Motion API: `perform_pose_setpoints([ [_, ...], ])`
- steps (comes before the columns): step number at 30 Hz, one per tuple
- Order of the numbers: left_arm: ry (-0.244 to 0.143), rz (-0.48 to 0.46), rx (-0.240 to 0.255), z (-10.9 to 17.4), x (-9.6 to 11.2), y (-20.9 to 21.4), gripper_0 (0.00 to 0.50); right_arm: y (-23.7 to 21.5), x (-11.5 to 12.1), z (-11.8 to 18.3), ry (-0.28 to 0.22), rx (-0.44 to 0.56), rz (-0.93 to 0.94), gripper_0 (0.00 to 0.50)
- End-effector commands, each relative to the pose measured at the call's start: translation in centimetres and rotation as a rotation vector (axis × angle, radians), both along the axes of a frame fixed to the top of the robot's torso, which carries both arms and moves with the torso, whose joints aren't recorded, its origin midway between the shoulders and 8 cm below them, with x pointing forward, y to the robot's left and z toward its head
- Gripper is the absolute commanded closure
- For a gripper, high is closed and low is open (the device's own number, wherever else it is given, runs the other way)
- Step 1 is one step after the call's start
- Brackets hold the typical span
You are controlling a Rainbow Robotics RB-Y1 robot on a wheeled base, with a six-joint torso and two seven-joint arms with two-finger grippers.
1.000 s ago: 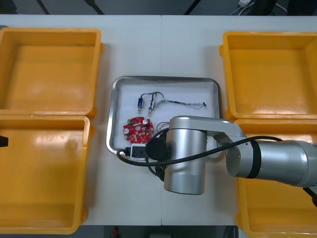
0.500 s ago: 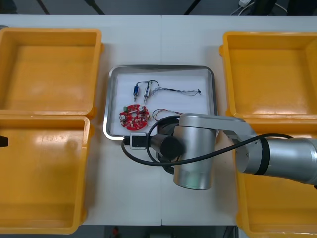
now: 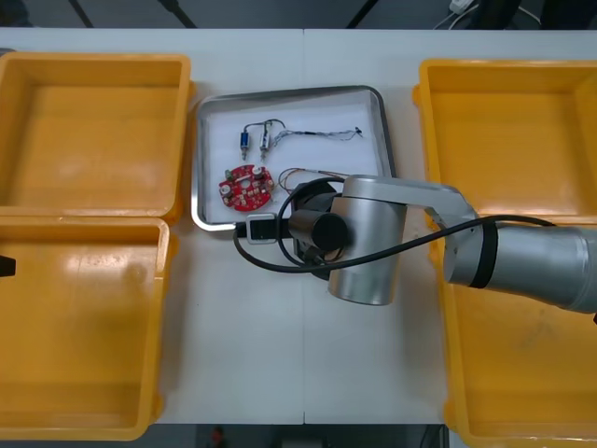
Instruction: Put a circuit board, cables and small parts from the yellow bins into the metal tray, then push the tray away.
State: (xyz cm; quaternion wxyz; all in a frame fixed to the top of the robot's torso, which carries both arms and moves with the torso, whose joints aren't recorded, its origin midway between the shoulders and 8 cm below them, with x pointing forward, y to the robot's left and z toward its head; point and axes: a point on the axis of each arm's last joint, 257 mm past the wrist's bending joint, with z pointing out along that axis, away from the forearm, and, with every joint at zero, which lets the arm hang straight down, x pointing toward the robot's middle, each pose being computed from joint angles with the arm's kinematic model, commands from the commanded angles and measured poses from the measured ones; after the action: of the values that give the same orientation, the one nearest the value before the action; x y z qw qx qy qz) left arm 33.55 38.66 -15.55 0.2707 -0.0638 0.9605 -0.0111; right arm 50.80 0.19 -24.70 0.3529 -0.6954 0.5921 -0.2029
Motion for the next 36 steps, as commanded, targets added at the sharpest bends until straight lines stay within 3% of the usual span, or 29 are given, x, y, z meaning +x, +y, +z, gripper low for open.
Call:
perform_pose_setpoints([
  [1, 0.005, -0.06, 0.079, 0.6, -0.6, 0.7, 0.0, -2.3, 3.2, 0.7, -0.052, -0.055, -0.018, 0.5],
  [23, 0.005, -0.06, 0.079, 0.6, -0.6, 0.7, 0.0, -3.8, 11.5, 4.8, -0.171, -0.032, -0.069, 0.5],
  [36, 0.005, -0.06, 0.079, 0.6, -0.6, 0.7, 0.0, -2.3, 14.2, 6.5, -0.213, -0.024, -0.079, 0.5],
])
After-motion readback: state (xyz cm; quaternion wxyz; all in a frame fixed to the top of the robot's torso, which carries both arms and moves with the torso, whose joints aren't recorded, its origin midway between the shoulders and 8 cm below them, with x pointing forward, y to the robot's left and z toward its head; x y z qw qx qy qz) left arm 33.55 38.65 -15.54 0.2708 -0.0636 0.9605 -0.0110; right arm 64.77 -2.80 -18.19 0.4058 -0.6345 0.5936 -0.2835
